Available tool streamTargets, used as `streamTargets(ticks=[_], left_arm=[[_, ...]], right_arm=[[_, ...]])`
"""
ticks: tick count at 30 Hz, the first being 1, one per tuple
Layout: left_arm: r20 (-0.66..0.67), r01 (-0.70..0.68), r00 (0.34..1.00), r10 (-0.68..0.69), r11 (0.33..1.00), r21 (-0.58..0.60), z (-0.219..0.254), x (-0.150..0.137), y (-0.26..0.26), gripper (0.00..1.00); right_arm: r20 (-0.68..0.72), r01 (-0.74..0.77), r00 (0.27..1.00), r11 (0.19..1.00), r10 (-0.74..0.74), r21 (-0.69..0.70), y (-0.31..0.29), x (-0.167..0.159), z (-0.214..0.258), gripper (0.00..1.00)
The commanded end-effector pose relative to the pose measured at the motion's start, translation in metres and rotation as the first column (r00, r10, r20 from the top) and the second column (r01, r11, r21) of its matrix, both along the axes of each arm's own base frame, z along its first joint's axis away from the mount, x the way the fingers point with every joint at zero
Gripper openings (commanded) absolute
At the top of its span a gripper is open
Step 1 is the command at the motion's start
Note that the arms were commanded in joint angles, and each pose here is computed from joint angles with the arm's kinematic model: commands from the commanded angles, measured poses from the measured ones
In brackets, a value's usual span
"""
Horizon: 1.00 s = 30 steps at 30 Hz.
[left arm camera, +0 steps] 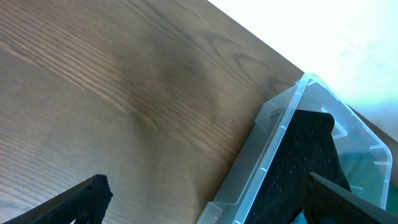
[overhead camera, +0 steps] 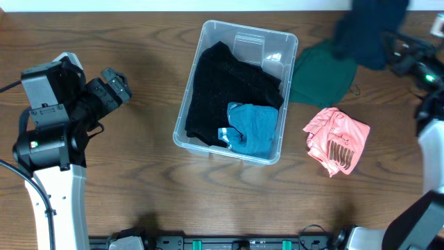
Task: Pack container
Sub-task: 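Carry the navy shirt into the container's far end and release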
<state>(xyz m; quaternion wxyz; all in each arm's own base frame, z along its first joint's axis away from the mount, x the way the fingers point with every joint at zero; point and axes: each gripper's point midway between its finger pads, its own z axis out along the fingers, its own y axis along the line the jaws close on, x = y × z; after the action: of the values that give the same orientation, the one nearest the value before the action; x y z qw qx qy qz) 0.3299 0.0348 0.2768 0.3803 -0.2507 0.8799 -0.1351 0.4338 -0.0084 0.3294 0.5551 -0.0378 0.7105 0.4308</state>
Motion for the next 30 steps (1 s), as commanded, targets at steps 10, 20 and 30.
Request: streamTargets(ticks=[10, 20, 30], left_arm=[[0.007, -0.011, 1.0, 0.011, 1.0, 0.015, 0.004, 0.001, 0.004, 0.98], [0.007, -0.011, 1.0, 0.011, 1.0, 0.015, 0.004, 0.001, 0.004, 0.98], [0.007, -0.011, 1.0, 0.011, 1.0, 0.015, 0.004, 0.001, 0.004, 0.98]], right_arm=[[0.0, 0.006, 1.0, 0.986, -0.006, -0.165, 0.146, 0.051, -0.061, 0.01], [-0.176, -0.008, 0.984, 0.982, -0.026, -0.19, 0.173, 0.071, -0.151, 0.33], [0.033, -0.071, 0.997, 0.993, 0.074, -0.091, 0.182, 0.042, -0.045, 0.76]])
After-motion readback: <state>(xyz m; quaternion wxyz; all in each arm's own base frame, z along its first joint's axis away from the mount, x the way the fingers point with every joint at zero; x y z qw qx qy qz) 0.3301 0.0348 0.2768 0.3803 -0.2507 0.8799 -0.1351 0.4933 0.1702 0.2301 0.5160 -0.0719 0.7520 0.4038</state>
